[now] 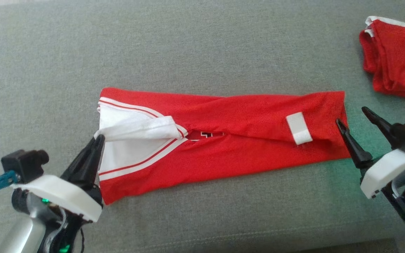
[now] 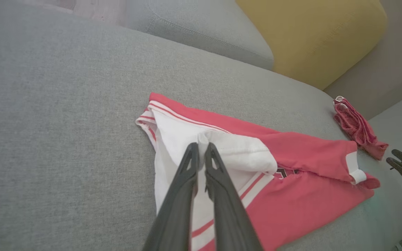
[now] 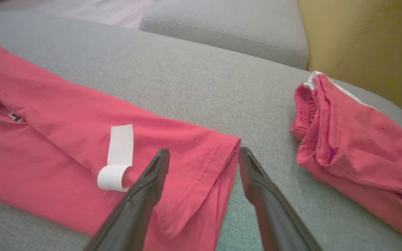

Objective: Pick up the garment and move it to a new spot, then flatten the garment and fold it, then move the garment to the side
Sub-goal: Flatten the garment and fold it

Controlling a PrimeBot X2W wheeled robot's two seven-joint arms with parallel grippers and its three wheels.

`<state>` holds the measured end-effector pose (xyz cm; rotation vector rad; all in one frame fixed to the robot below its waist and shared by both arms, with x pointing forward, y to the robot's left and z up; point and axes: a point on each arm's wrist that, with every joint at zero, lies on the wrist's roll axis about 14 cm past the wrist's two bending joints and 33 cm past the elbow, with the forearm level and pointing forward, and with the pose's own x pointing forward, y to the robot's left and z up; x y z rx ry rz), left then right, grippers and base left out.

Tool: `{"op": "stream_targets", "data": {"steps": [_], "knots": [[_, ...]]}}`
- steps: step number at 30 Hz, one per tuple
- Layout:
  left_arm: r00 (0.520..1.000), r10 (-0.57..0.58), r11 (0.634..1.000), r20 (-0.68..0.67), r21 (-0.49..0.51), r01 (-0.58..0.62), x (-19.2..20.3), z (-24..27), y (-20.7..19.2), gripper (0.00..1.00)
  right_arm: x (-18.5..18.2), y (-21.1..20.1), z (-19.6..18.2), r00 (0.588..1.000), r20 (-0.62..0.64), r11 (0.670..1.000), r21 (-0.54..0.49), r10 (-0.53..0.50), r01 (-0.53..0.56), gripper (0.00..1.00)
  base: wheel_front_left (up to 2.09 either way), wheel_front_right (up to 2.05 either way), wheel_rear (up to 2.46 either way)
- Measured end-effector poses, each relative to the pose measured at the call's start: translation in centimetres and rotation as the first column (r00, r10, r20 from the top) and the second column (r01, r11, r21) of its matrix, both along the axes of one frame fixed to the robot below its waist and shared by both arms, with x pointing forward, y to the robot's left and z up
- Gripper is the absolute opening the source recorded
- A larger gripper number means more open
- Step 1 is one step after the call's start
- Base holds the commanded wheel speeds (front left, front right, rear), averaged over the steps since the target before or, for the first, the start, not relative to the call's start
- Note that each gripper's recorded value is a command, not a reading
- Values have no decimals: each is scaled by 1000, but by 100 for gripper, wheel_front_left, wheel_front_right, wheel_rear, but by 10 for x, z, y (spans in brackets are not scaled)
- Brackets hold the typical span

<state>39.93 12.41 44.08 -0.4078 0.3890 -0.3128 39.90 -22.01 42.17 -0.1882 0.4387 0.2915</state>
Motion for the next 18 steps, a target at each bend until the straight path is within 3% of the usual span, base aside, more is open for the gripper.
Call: {"op": "stream_targets", "data": {"steps": [7,18], "knots": [[999,15,999,42,28,-16,-7,15,5,100,-4,3,22,997,62,997,53,-52,49,100,0,0,0],[972,88,995,217,25,-96,-6,57,13,100,0,-11,60,969,172,978,138,-180,157,100,0,0,0]]}}
